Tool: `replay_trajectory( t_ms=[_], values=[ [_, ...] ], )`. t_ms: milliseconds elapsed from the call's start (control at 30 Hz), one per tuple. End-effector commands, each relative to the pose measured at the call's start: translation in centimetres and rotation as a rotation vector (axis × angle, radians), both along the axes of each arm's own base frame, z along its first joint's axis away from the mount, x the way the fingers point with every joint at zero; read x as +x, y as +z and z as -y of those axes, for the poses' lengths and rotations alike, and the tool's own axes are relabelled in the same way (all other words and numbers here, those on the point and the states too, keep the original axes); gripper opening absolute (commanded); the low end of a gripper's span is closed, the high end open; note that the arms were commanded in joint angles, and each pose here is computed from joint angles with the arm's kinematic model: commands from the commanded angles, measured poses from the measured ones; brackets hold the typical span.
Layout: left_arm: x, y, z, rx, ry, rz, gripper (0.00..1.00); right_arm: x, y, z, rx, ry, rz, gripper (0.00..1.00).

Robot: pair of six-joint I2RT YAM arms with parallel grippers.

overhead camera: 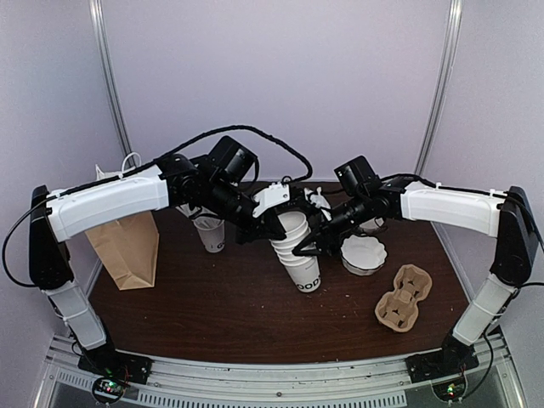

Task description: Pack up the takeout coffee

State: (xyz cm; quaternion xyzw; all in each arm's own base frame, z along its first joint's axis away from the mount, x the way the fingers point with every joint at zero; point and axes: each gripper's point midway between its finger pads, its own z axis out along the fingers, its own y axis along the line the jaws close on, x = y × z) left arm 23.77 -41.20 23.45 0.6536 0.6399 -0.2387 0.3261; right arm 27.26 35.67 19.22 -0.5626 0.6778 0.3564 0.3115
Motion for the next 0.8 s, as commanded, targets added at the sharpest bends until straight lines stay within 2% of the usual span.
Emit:
replay_trajectory(
  t_ms=[0, 200, 300, 433, 567, 767],
  values=[
    [0.9, 1.8, 0.7, -0.037, 0.008, 0.025, 0.0, -0.5, 1.6, 0.2, 0.023, 0.023, 0.066, 0.72],
    [2.2, 5.6, 0.1, -0.074, 0.074, 0.114, 0.0, -0.6, -2.0, 1.1, -0.086, 0.055, 0.162, 0.7],
    [2.6, 8.0, -0.2, -0.112, 0.099, 0.162, 0.0, -0.5, -4.1, 1.3, -0.123, 0.046, 0.139, 0.7],
    [2.5, 10.7, -0.6, -0.198, 0.125, 0.202, 0.0, 0.4, -3.4, 0.8, -0.031, -0.013, -0.009, 0.71],
    [2.5, 11.4, -1.5, -0.211, 0.173, 0.214, 0.0, 1.7, -1.9, 0.9, 0.055, -0.063, -0.107, 0.72],
    [3.5, 13.0, -3.7, -0.252, 0.289, 0.31, 0.0, 1.9, -2.0, 1.4, 0.043, -0.064, -0.084, 0.72]
  ],
)
